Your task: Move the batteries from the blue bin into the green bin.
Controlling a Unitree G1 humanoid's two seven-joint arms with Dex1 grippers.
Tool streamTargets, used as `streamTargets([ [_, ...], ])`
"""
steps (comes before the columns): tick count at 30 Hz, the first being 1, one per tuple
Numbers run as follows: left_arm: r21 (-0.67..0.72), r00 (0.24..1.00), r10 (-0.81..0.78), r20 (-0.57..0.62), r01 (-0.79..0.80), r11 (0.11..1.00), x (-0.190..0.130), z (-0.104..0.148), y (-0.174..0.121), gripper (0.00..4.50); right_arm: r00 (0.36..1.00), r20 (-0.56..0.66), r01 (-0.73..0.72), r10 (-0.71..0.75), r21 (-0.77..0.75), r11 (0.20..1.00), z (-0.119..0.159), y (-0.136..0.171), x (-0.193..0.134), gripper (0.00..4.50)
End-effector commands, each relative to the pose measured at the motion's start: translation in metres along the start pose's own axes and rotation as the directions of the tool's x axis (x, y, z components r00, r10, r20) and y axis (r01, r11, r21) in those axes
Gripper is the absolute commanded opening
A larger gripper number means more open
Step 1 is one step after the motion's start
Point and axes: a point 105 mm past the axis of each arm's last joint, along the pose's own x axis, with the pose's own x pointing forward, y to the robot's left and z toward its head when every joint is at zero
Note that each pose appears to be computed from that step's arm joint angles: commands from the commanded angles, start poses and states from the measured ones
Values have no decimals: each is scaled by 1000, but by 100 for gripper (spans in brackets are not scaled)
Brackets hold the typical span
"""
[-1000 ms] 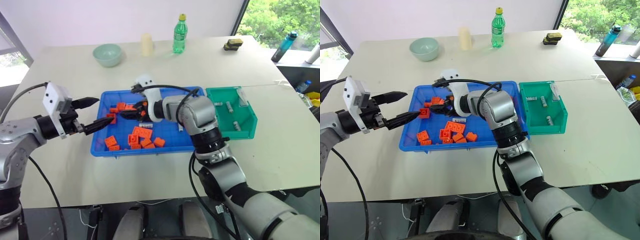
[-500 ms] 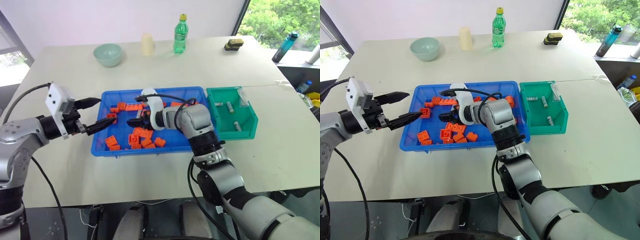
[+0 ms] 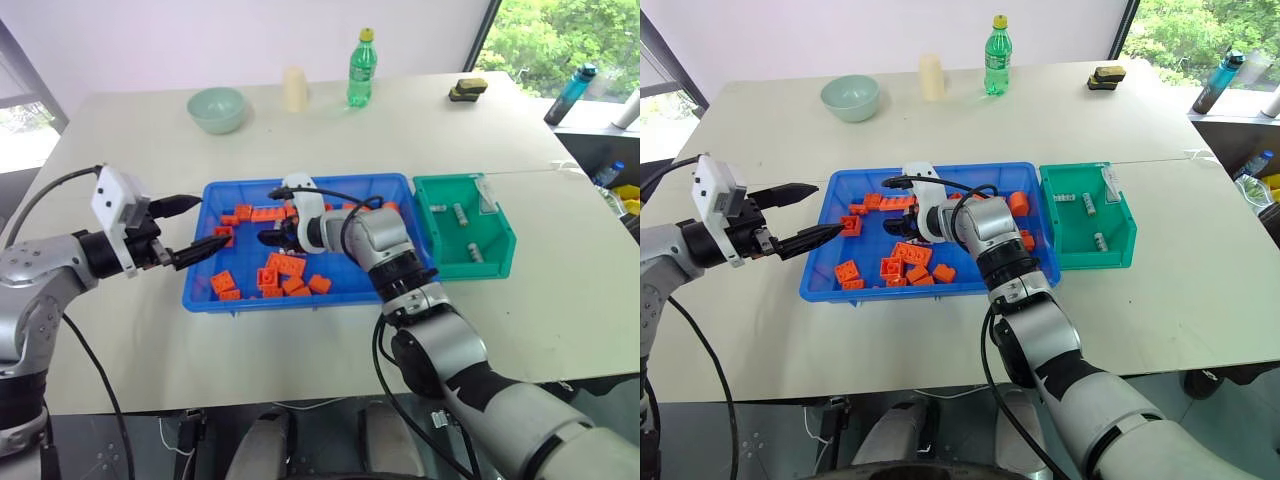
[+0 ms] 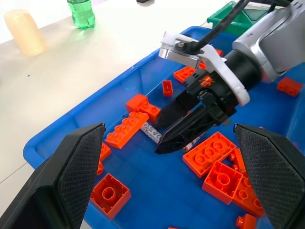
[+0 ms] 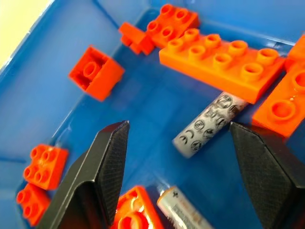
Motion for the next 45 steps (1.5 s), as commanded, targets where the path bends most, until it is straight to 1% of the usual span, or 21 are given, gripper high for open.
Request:
streamTargets([
  [1,45,1000,10,25,-11,999,-2,12,2,450,999,40,36,-34,-35,999,13,-1,2,342],
  [5,45,1000,8,29,-9,999,0,12,2,450,998,32,49,-47,-61,997,9,-3,7,342],
  [6,44,1000,7,29,-8,999,0,12,2,450,998,30,56,-54,-76,996,7,-3,8,290],
  [7,44,1000,6,29,-7,999,0,12,2,450,998,28,65,-63,-106,992,5,-4,10,256],
  [9,44,1000,4,29,-6,999,1,12,2,450,997,25,74,-71,-151,986,1,-4,12,163],
  [10,44,1000,4,29,-5,999,1,12,2,450,997,25,76,-73,-168,983,0,-4,13,102],
  [12,44,1000,4,30,-6,999,1,12,2,450,997,32,74,-69,-198,977,0,-2,13,17],
  [13,44,1000,4,29,-5,999,1,12,2,450,998,34,66,-60,-201,977,0,0,13,7],
  [16,43,1000,3,29,-4,999,1,12,2,450,999,36,43,-37,-203,978,2,4,10,8],
  [18,38,1000,-3,29,2,999,1,11,2,450,999,38,-13,21,-193,981,7,11,1,8],
  [22,10,999,-42,25,42,999,4,6,-5,450,974,75,-198,211,-154,968,31,24,-64,8],
  [23,7,999,-47,24,47,999,4,5,-6,450,970,85,-214,227,-142,967,33,24,-77,8],
  [25,-2,998,-62,25,62,998,5,4,-8,450,965,125,-219,231,-102,970,44,12,-115,8],
  [28,-22,995,-91,33,92,996,7,3,-13,450,968,202,-139,150,-69,988,56,-16,-162,8],
  [32,-41,986,-162,32,163,986,11,-1,-26,450,962,248,127,-112,-45,991,54,-73,-219,8],
  [34,-47,980,-197,26,198,979,15,-4,-32,450,940,249,242,-232,-9,970,44,-99,-247,8],
  [36,-49,974,-224,23,225,973,18,-6,-36,450,919,225,334,-325,-4,942,29,-116,-266,8],
  [38,-46,968,-248,24,249,967,19,-5,-38,450,902,199,390,-382,2,921,13,-127,-277,8],
  [40,-36,962,-270,24,271,962,20,-4,-40,450,898,179,405,-401,18,914,1,-131,-281,8],
  [42,-28,959,-281,28,282,959,21,-1,-39,450,895,163,418,-416,24,908,-8,-133,-282,112],
  [45,-12,955,-294,34,295,956,24,3,-38,450,878,137,463,-458,-7,886,-18,-139,-282,235],
])
